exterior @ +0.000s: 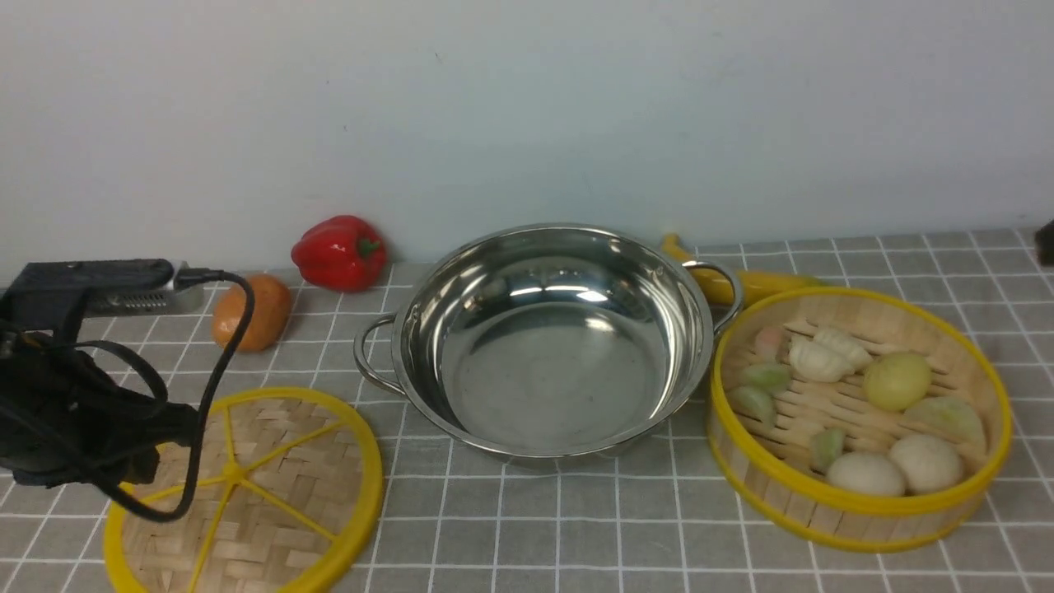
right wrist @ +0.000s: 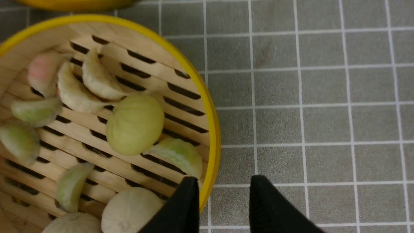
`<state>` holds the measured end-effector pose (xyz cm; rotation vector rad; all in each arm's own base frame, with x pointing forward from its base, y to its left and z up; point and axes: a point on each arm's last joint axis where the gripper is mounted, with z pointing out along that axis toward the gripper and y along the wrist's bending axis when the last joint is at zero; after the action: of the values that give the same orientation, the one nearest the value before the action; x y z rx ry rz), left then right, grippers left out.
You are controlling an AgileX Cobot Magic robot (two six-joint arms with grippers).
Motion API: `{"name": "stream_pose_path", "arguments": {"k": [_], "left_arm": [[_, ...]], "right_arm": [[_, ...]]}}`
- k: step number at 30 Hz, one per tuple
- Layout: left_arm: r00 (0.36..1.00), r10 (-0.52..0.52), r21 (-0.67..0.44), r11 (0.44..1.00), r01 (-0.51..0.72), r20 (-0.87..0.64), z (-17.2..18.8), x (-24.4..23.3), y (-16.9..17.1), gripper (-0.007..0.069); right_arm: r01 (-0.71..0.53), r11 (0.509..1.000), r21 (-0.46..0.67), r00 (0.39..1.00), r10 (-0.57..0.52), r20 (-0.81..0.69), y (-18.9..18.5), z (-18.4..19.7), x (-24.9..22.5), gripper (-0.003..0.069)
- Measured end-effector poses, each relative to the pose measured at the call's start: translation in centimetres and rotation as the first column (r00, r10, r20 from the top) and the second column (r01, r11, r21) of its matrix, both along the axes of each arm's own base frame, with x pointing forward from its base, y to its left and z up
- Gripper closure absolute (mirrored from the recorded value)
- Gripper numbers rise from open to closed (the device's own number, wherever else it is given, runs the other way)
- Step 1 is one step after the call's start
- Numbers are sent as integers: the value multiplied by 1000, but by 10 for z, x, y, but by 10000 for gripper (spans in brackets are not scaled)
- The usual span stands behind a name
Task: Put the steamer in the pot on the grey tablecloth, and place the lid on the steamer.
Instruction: 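Reach for and grasp the rim of the bamboo steamer holding the buns with the right gripper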
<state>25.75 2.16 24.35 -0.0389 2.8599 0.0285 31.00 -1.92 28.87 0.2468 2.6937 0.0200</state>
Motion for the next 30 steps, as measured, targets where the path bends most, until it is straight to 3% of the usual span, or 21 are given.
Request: {"name": "stream_pose_path", "arguments": {"k": [13, 24, 30], "left_arm": [[1000, 17, -6, 1000, -17, -17, -12, 10, 1, 434], [1000, 19, -7, 1000, -19, -17, -12, 10, 1, 414], [1000, 19, -6, 1000, -19, -16, -12, 10, 1, 403]], "right_arm": [[3, 1000, 14, 983, 0, -182, -2, -87, 41, 417], [-23, 998, 64, 979, 36, -202, 2, -116, 53, 421], [-29, 998, 50, 976, 39, -214, 0, -118, 54, 586]]}}
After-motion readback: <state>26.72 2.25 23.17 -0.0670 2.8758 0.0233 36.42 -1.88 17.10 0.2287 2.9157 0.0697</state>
